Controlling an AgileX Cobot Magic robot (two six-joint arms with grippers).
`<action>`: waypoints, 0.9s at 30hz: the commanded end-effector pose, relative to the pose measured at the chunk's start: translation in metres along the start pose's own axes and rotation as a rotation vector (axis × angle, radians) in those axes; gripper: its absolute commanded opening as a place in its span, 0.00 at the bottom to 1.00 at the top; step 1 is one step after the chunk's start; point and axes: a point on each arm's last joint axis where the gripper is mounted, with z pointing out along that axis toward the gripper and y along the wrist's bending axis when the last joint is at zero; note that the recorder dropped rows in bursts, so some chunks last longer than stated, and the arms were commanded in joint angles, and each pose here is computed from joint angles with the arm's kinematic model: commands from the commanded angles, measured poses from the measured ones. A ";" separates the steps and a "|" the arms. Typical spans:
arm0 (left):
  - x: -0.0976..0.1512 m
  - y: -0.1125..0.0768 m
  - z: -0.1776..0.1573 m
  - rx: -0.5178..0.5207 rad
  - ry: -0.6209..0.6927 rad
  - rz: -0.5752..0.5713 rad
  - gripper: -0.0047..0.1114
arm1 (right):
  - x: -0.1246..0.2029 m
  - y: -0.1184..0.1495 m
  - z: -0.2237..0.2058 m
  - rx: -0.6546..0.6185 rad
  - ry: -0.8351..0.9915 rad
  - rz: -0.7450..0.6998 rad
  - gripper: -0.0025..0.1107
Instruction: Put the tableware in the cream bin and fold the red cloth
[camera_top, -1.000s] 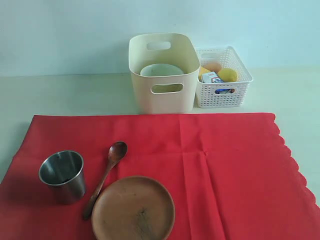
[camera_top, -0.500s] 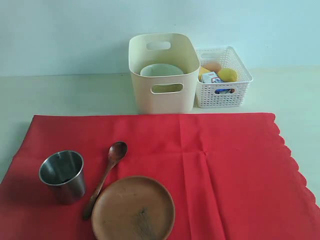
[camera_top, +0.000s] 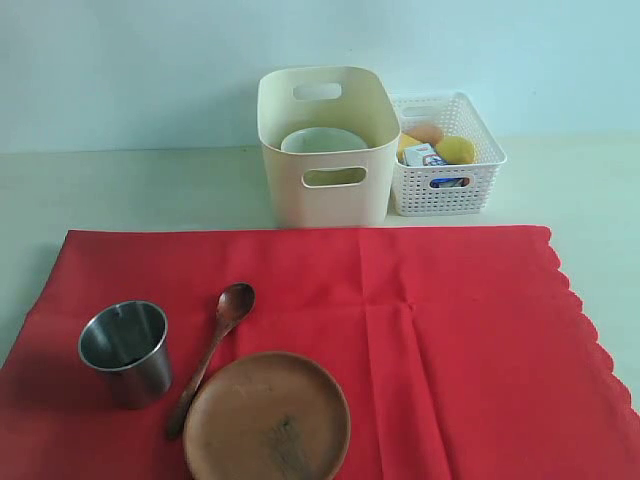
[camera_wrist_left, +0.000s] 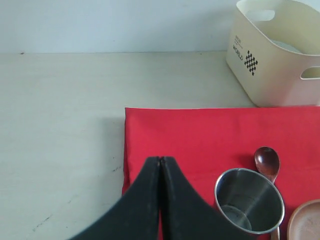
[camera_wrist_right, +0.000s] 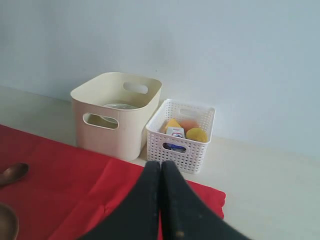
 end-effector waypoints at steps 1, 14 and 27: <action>-0.002 -0.001 0.000 0.010 -0.007 -0.007 0.04 | 0.001 0.000 0.000 0.002 -0.010 -0.003 0.02; -0.002 -0.001 0.000 0.010 -0.007 -0.007 0.04 | 0.000 0.000 0.000 0.003 -0.014 -0.003 0.02; 0.003 0.000 0.000 -0.001 0.061 0.041 0.04 | 0.000 0.001 0.000 -0.006 -0.015 0.020 0.02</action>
